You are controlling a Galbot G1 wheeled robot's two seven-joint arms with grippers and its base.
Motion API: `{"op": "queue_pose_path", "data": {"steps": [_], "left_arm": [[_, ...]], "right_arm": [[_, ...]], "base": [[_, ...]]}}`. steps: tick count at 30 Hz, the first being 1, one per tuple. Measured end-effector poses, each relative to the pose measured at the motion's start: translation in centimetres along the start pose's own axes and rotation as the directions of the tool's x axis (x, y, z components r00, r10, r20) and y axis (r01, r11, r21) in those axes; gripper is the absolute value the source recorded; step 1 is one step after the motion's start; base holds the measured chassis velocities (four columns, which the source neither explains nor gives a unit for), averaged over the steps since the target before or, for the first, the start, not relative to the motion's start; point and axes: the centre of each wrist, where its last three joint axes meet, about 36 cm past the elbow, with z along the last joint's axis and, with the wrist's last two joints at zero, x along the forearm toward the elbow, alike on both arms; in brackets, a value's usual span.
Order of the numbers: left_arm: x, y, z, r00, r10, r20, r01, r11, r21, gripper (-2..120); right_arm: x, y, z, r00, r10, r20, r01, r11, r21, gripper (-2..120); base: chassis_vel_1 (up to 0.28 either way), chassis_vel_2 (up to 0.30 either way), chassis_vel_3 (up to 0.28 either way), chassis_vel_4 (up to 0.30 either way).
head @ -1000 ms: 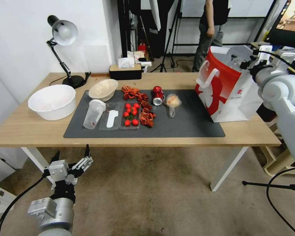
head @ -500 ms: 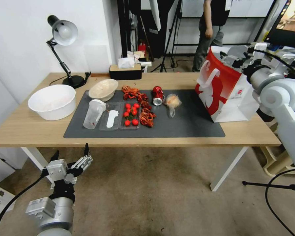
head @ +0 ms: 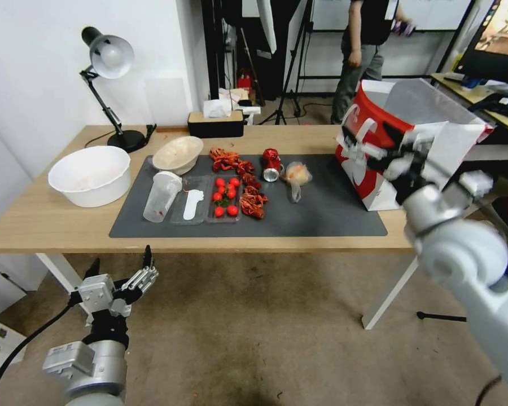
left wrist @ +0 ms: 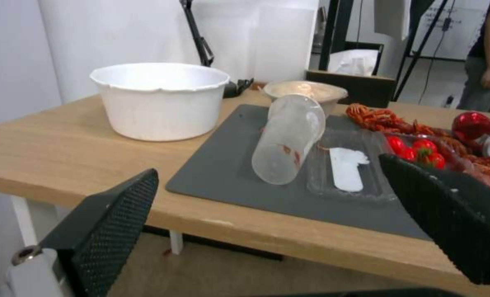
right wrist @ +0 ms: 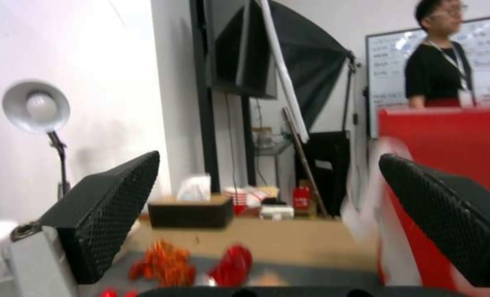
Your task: Pick up the trash from the table and place it into the takeout bag.
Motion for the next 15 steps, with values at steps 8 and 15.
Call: {"op": "queue_pose_path", "data": {"steps": [8,15], "left_arm": [[-0.2,0.0,0.4,1.0,0.005,-0.007,-0.005,1.0,-0.005,100],[-0.3,0.1,0.5,1.0,0.011,-0.007,-0.011,1.0,-0.006,100]], "right_arm": [[4.8,1.2,3.6,0.998,0.057,-0.019,-0.058,0.998,-0.006,100],[4.1,2.3,4.9,0.995,0.085,-0.056,-0.087,0.996,-0.033,100]], "base": [[0.0,0.0,0.0,0.0],[0.0,0.0,0.0,0.0]]}}
